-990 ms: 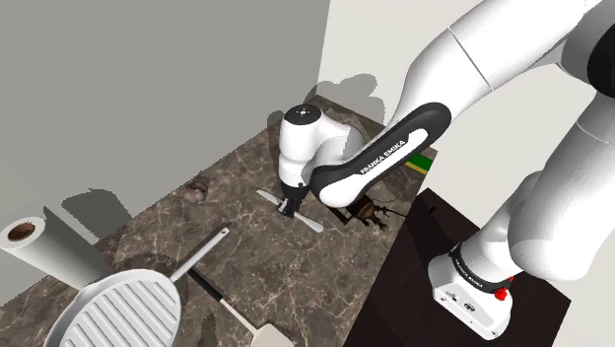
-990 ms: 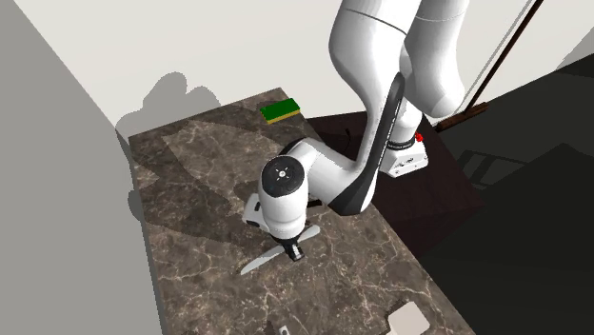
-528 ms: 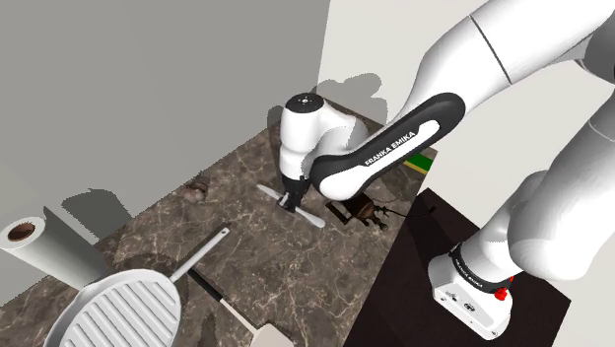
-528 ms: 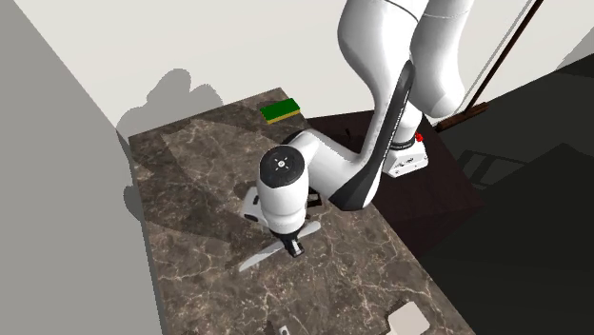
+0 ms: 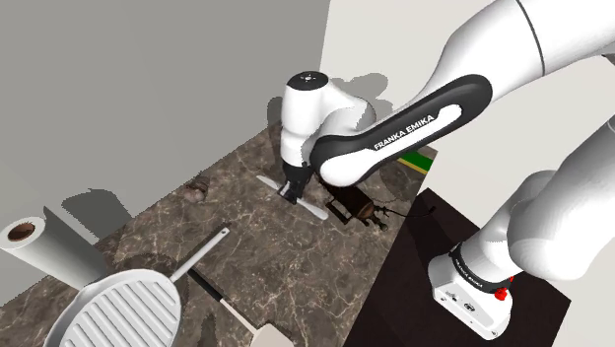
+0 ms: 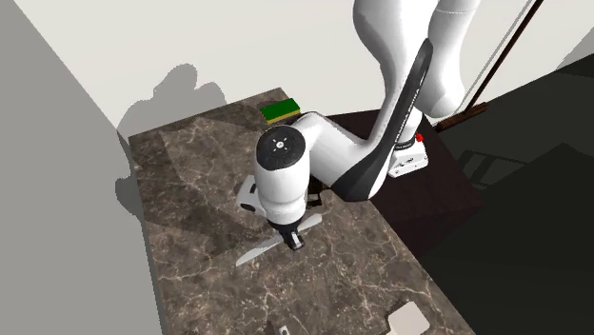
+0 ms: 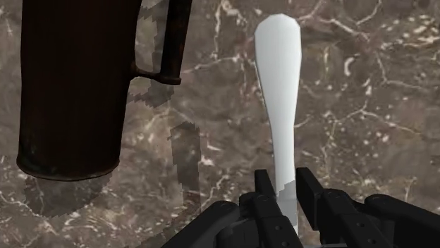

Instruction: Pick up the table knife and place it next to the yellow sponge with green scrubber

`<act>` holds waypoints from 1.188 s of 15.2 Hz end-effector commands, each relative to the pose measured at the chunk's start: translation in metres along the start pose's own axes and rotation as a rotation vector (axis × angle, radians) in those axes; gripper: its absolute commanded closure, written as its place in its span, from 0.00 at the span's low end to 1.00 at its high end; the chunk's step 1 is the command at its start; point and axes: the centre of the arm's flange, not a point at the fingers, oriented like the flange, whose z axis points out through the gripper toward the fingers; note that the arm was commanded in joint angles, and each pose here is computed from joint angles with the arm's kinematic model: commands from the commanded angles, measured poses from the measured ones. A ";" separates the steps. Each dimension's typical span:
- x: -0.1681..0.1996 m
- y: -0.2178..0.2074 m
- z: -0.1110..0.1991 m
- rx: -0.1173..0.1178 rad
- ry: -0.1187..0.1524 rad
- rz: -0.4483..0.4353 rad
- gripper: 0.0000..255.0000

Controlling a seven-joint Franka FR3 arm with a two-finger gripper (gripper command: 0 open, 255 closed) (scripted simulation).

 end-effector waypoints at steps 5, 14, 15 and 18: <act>-0.001 0.014 -0.025 0.000 0.000 0.000 1.00; -0.015 0.131 -0.022 0.000 0.000 0.000 1.00; -0.017 0.145 -0.022 0.000 0.000 0.000 1.00; -0.021 0.184 -0.021 0.000 0.000 0.000 1.00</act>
